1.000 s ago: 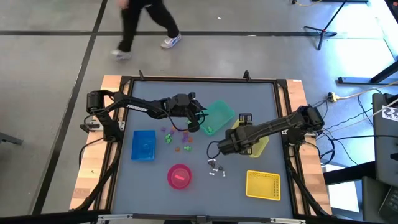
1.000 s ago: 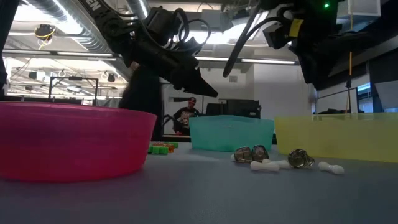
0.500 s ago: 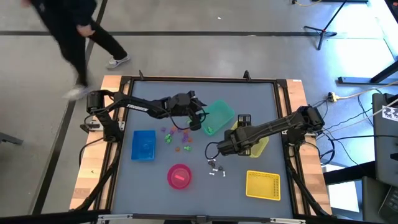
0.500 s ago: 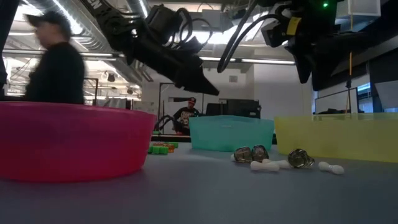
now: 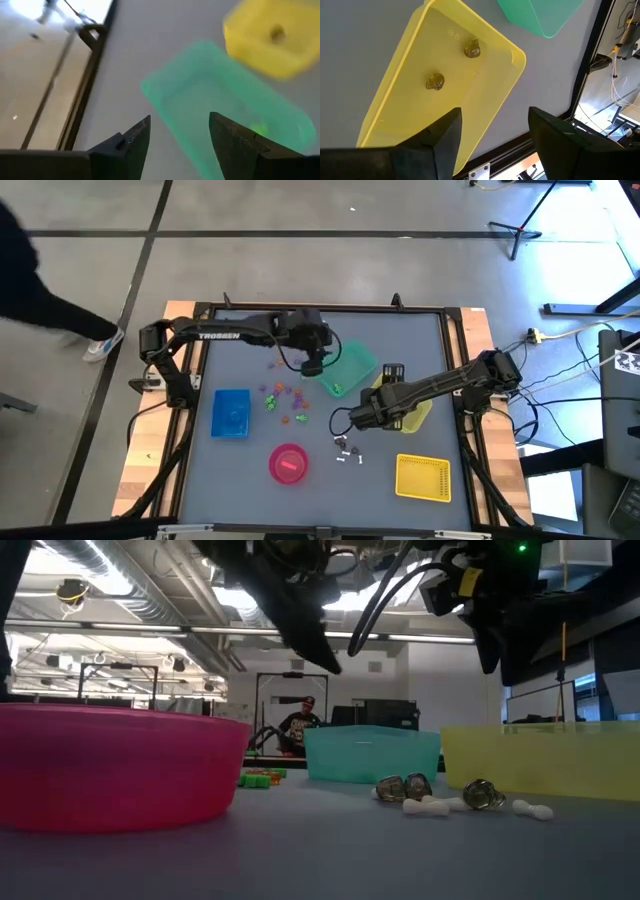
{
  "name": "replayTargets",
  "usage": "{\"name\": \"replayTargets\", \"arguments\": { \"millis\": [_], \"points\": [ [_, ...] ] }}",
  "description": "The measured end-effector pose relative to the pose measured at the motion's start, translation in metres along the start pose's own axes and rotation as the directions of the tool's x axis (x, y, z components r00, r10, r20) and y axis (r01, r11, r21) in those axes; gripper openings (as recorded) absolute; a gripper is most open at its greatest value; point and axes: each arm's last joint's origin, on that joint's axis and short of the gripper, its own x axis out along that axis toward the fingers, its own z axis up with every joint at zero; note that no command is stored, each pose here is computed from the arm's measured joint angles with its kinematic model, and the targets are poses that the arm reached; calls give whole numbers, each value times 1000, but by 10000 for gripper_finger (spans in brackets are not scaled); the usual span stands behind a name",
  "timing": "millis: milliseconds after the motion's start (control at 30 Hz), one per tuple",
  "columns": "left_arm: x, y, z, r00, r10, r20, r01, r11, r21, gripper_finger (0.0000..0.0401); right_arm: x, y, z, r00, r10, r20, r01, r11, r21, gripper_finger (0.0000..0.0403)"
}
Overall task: Sort Halloween decoration
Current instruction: Put the violet spider toy into the blue bin
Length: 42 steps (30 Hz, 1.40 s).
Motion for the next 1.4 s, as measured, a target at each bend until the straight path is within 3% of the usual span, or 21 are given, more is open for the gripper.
{"name": "replayTargets", "arguments": {
  "millis": [200,433,633,733,900,1133,1400],
  "points": [
    [-28,26,-1,972,-78,-223,98,992,83,186,0,0,0,1000,0,0,0,1000,0,227],
    [-35,64,-32,914,-345,-213,337,939,-71,186,0,0,0,1000,0,1,0,1000,0,227],
    [-26,84,-64,916,-330,-228,300,941,-158,186,0,0,1,1000,3,7,-3,1000,4,227],
    [-18,81,-75,916,-322,-240,277,939,-203,186,0,1,3,999,12,32,-13,1000,15,227],
    [-1,70,-93,928,-279,-248,242,955,-170,186,0,3,7,997,26,72,-28,999,30,227],
    [18,45,-106,942,-257,-216,267,963,20,185,-1,4,9,995,33,91,-37,999,38,227],
    [23,26,-95,953,-216,-215,248,959,136,185,-1,4,10,995,35,96,-39,998,40,227]
  ]
}}
